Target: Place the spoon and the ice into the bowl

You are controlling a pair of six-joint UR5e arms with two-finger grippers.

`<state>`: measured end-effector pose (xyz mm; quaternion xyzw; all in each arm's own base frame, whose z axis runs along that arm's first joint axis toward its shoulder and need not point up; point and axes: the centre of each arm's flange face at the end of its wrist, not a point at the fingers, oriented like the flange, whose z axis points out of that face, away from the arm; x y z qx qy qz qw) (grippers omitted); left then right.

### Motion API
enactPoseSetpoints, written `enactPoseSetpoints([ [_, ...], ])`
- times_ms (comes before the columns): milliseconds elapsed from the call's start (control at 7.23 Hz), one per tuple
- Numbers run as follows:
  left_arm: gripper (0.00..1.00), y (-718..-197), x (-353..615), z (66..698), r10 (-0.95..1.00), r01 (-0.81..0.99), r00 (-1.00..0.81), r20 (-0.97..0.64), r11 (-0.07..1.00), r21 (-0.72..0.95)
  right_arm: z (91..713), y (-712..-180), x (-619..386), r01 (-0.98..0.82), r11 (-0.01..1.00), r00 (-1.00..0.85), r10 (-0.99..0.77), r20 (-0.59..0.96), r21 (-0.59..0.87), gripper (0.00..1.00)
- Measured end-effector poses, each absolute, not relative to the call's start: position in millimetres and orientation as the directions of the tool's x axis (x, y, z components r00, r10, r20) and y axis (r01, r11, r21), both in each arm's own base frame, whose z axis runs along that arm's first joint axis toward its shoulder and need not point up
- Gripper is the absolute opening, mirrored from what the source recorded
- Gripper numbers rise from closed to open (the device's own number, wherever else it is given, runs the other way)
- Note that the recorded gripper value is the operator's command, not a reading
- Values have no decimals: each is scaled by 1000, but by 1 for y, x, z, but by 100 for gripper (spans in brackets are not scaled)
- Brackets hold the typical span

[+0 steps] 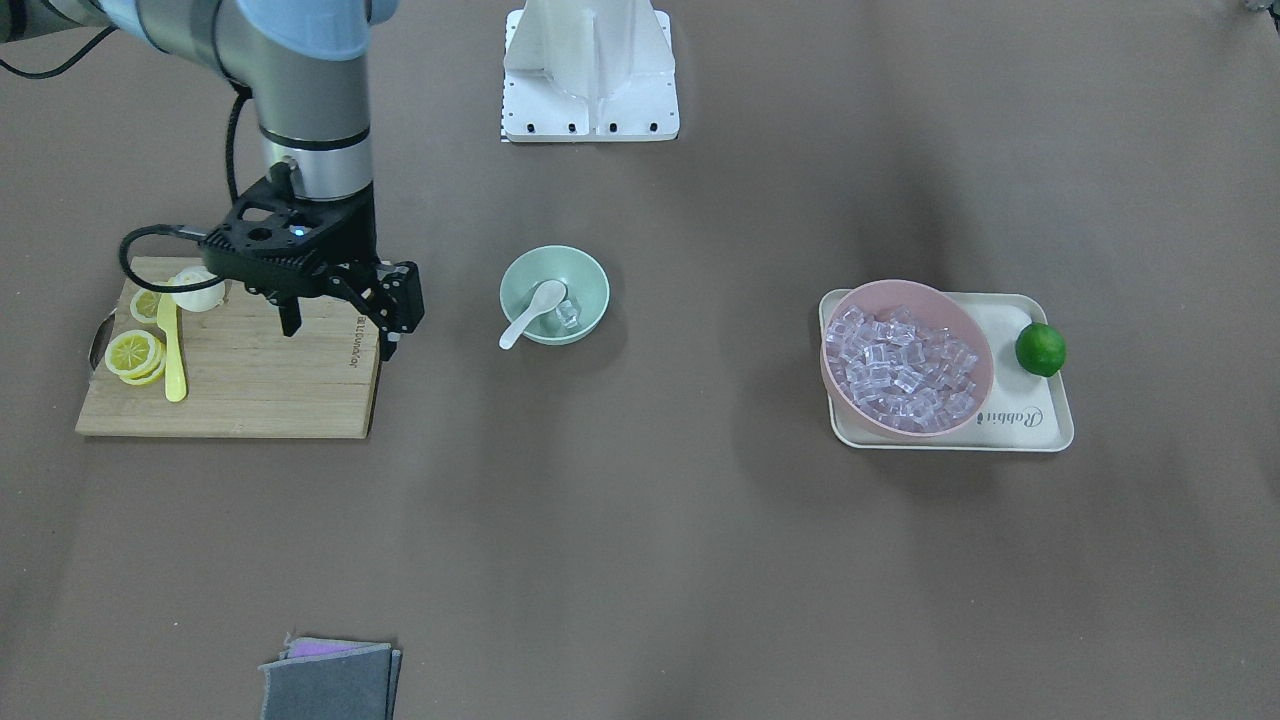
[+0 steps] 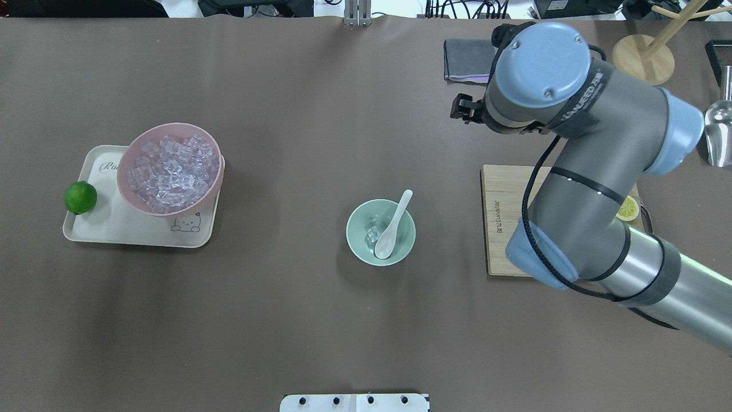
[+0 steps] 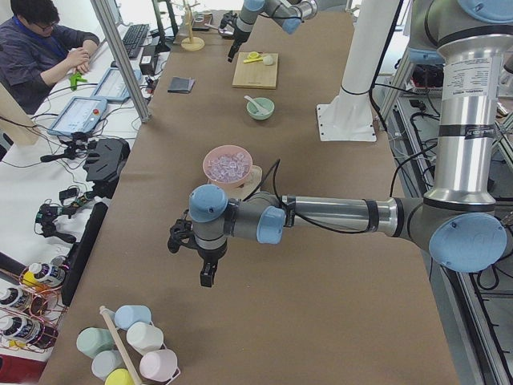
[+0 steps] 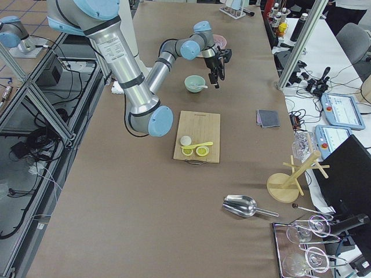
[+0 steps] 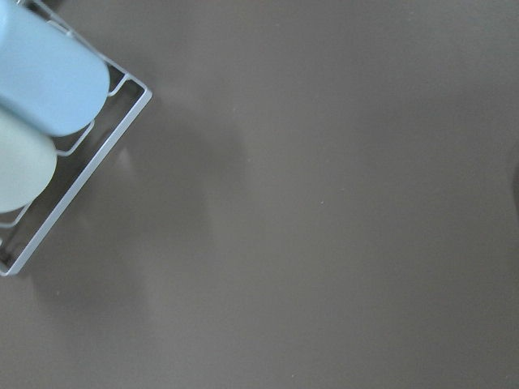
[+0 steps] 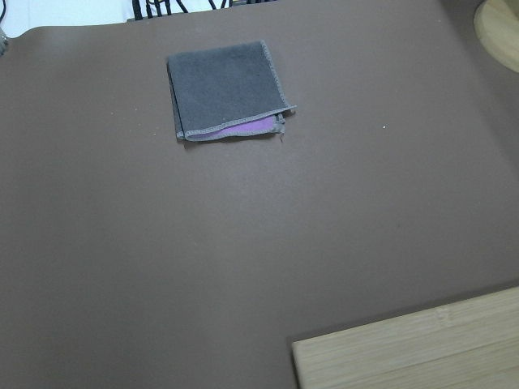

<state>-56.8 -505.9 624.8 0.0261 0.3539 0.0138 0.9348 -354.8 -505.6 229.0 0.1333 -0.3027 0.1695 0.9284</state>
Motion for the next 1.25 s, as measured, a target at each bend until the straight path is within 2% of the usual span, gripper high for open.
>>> enactPoseSetpoints([
  [277, 98, -511, -65, 581, -23, 6, 747, -665, 1000, -29, 280, -527, -275, -214, 963, 813, 81, 576, 167, 100],
  [553, 98, -506, -65, 574, -36, 9, 745, -667, 999, -44, 371, -534, -185, -64, 979, 819, -60, 570, 194, 100],
  [969, 98, -500, -65, 593, -18, 5, 744, -668, 1000, -21, 536, -508, -58, 0, 973, 741, -157, 653, 233, 100],
  [1245, 98, -489, -65, 607, 3, 5, 745, -667, 1000, 10, 610, -481, 33, 10, 967, 726, -182, 663, 255, 100],
])
